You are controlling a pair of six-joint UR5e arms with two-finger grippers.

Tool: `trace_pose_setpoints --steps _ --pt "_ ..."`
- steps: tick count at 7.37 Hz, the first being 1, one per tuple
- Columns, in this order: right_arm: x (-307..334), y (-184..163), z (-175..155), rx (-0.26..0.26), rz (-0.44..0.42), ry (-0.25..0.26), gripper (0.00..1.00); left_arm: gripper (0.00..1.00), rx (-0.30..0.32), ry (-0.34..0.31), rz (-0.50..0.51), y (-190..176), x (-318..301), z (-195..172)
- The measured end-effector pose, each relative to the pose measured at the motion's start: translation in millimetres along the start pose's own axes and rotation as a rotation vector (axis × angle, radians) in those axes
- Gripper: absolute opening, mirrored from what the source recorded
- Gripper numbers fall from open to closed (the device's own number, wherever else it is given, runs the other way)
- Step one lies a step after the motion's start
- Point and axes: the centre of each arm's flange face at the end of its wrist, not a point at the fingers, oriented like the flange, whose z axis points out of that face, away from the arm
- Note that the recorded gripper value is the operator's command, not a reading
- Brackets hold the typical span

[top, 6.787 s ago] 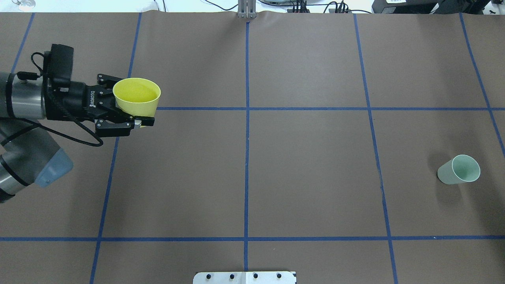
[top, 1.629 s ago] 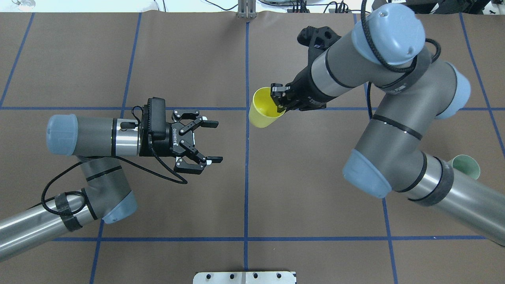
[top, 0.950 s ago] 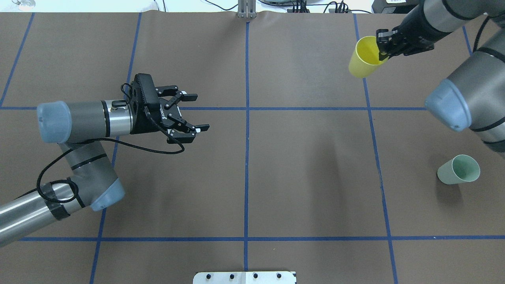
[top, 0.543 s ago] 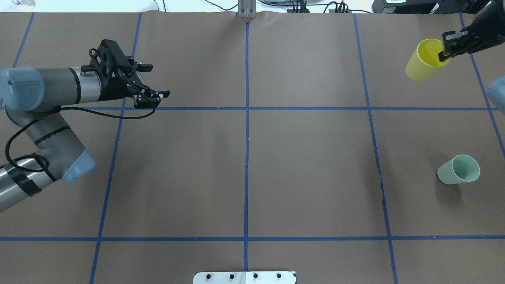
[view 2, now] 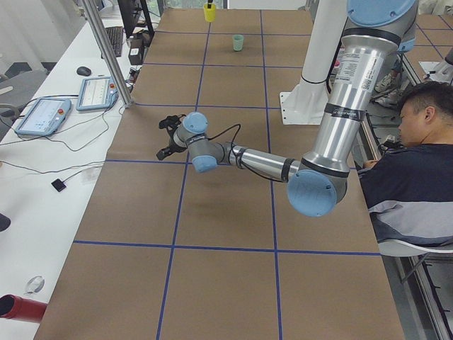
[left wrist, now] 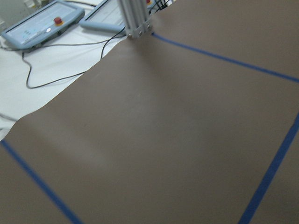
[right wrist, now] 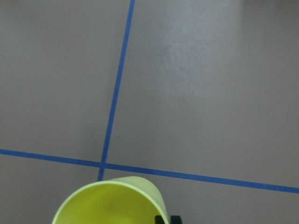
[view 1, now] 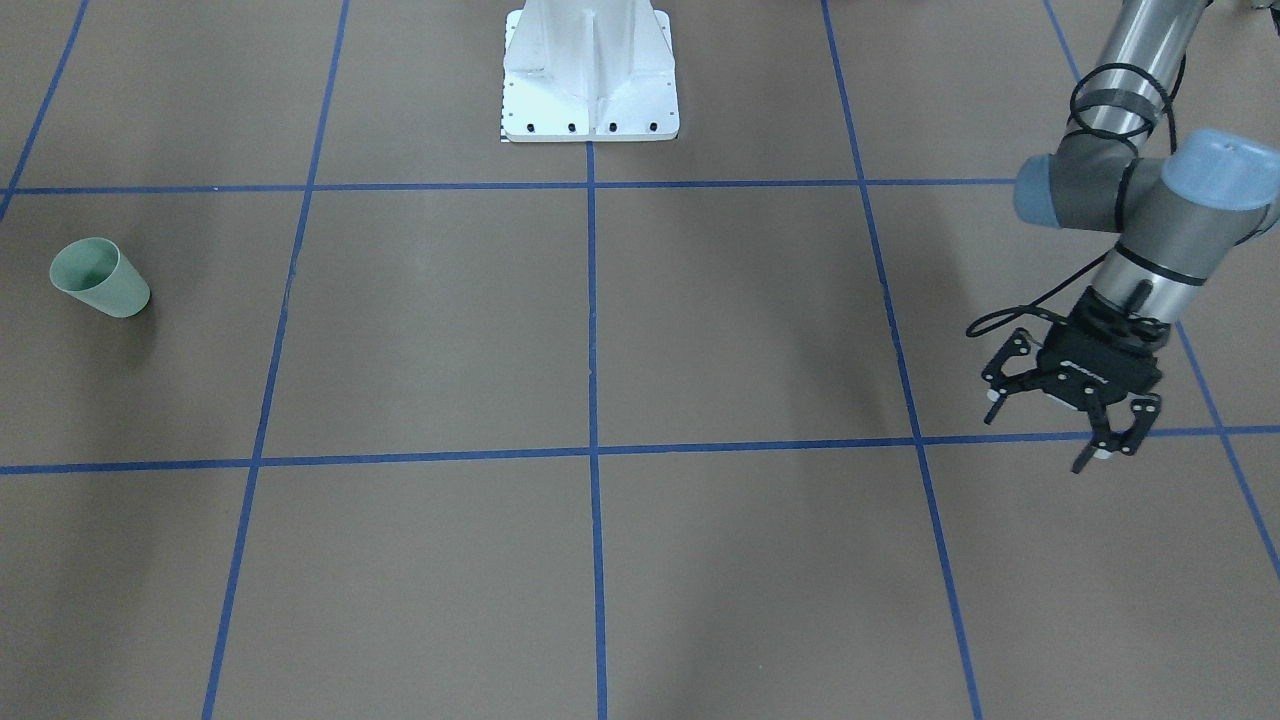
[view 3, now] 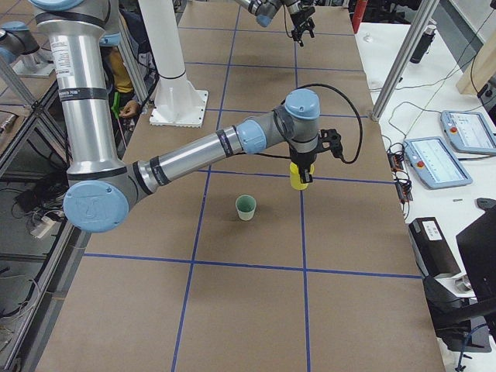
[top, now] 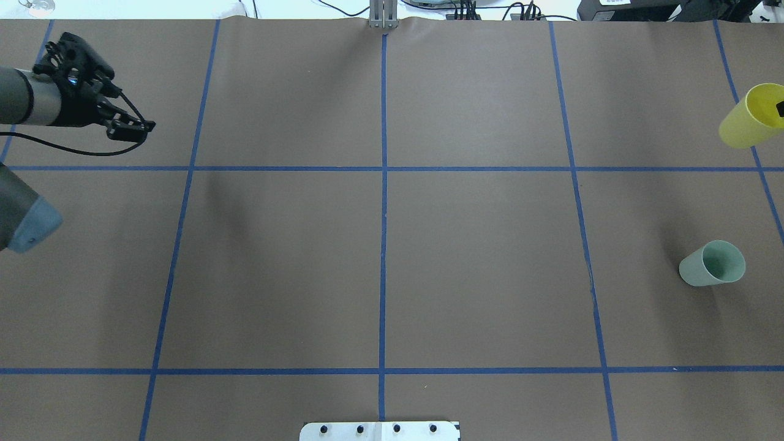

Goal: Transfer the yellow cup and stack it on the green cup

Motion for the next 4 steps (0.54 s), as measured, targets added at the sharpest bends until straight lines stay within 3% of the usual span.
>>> trace_pose_setpoints --steps 2,4 --pt "15 23 -9 0.002 0.009 -0.019 0.00 1.00 -0.122 -0.061 -0.009 52 -74 -36" --pt "22 51 -9 -0.014 0.033 -0.022 0.00 1.00 -0.214 -0.050 0.024 78 -146 -88"
